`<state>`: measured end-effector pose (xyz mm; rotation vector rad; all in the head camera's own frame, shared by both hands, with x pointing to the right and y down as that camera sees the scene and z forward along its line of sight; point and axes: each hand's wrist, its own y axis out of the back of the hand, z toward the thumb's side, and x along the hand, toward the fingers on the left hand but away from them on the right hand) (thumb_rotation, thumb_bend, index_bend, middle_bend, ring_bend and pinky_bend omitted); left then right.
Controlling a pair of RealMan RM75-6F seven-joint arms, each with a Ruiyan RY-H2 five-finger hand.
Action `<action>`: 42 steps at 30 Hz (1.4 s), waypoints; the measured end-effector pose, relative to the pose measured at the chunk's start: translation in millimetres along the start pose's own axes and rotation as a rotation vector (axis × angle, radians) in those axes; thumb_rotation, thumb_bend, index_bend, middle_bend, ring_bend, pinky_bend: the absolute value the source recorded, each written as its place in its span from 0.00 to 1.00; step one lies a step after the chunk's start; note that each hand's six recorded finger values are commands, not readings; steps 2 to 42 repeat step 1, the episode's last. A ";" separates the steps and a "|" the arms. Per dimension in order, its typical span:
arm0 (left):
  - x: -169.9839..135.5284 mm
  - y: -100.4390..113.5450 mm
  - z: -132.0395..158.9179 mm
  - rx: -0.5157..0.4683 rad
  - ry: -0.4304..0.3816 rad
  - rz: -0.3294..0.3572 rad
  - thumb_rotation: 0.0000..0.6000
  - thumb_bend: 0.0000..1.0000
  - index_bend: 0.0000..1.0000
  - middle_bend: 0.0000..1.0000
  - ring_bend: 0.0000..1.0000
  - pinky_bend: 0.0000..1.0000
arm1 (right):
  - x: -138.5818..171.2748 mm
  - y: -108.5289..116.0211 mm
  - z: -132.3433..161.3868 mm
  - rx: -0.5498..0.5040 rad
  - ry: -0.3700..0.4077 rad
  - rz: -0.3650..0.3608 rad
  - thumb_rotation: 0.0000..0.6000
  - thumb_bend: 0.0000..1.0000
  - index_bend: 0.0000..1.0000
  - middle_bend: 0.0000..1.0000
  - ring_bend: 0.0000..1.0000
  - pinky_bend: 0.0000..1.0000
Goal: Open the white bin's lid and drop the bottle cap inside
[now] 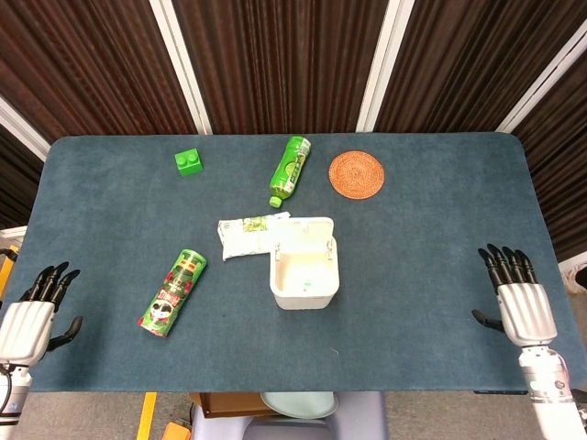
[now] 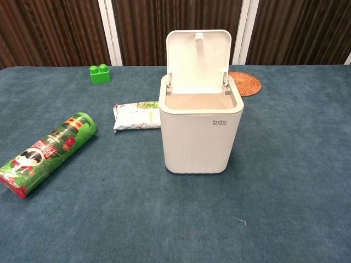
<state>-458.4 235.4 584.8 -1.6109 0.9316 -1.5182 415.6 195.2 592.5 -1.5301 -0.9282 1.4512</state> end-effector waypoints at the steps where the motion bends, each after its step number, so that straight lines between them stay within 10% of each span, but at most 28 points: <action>1: -0.1 0.0 0.5 0.001 -0.002 0.000 1.00 0.37 0.13 0.05 0.05 0.32 | 0.6 -1.0 1.1 0.003 0.008 -0.002 1.00 0.13 0.10 0.15 0.04 0.15; 42: -0.1 0.0 0.5 0.001 -0.002 0.000 1.00 0.37 0.13 0.05 0.05 0.32 | 0.6 -1.0 1.1 0.003 0.008 -0.002 1.00 0.13 0.10 0.15 0.04 0.15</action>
